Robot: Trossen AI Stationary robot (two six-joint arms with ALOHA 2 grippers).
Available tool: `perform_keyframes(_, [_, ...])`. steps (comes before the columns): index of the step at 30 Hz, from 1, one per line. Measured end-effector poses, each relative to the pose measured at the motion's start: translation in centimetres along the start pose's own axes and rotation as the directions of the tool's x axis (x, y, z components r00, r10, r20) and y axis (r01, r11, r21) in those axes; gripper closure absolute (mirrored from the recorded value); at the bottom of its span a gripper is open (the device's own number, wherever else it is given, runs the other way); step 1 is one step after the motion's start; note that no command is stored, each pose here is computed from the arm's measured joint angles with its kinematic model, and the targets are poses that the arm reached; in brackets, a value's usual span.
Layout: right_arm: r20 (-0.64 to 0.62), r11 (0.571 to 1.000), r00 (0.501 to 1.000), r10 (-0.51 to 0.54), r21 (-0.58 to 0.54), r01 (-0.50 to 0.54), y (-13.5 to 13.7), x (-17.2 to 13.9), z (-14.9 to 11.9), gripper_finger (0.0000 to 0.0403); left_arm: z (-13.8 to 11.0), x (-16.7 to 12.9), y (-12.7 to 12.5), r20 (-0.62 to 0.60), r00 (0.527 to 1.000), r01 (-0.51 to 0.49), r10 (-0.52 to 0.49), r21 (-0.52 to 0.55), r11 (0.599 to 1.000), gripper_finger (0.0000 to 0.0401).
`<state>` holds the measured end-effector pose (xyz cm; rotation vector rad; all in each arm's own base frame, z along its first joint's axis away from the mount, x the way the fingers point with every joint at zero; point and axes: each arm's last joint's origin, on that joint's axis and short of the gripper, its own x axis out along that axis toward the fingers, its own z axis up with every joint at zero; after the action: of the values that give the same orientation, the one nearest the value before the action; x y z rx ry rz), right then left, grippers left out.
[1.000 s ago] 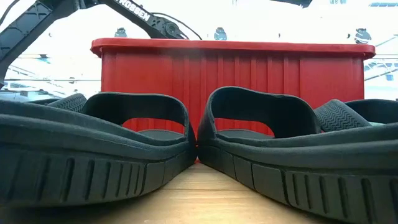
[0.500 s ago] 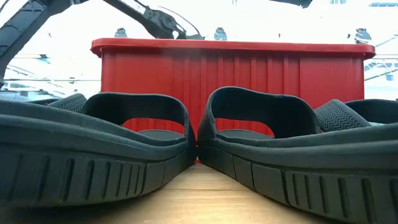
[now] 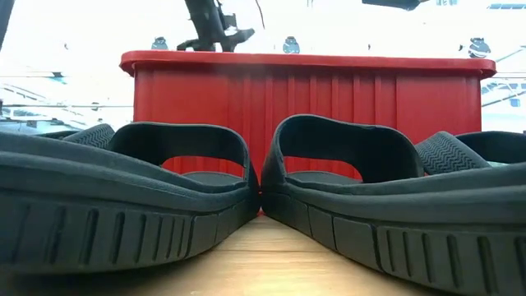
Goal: Pick and place slides into bin
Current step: Put the black slide into the red bin
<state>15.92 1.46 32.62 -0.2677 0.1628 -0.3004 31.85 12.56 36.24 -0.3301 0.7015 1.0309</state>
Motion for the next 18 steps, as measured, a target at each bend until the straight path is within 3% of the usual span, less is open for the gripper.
perform_keyframes(5, [-0.094, 0.994, 0.992, 0.080, -0.065, -0.086, 0.6, -1.2, -1.0, 0.0209, -0.6, -4.2, 0.0, 0.066, 0.997, 0.026, -0.029, 0.038, 0.999, 0.0265])
perform_keyframes(9, [-0.157, 0.986, 0.977, 0.144, -0.056, -0.155, 1.1, -2.3, -1.8, 0.0209, -1.3, -6.6, -0.3, 0.087, 0.994, 0.063, -0.068, 0.058, 0.996, 0.0265])
perform_keyframes(13, [-0.141, 0.976, 0.967, 0.211, -0.022, -0.217, 1.4, -3.4, -1.7, 0.0209, -2.0, -8.5, -0.8, 0.104, 0.987, 0.118, -0.127, 0.084, 0.989, 0.0265])
perform_keyframes(18, [-0.089, 0.925, 0.921, 0.379, 0.003, -0.380, 2.0, -4.5, -1.4, 0.0209, -3.2, -10.0, -1.8, 0.091, 0.980, 0.164, -0.178, 0.144, 0.976, 0.0265])
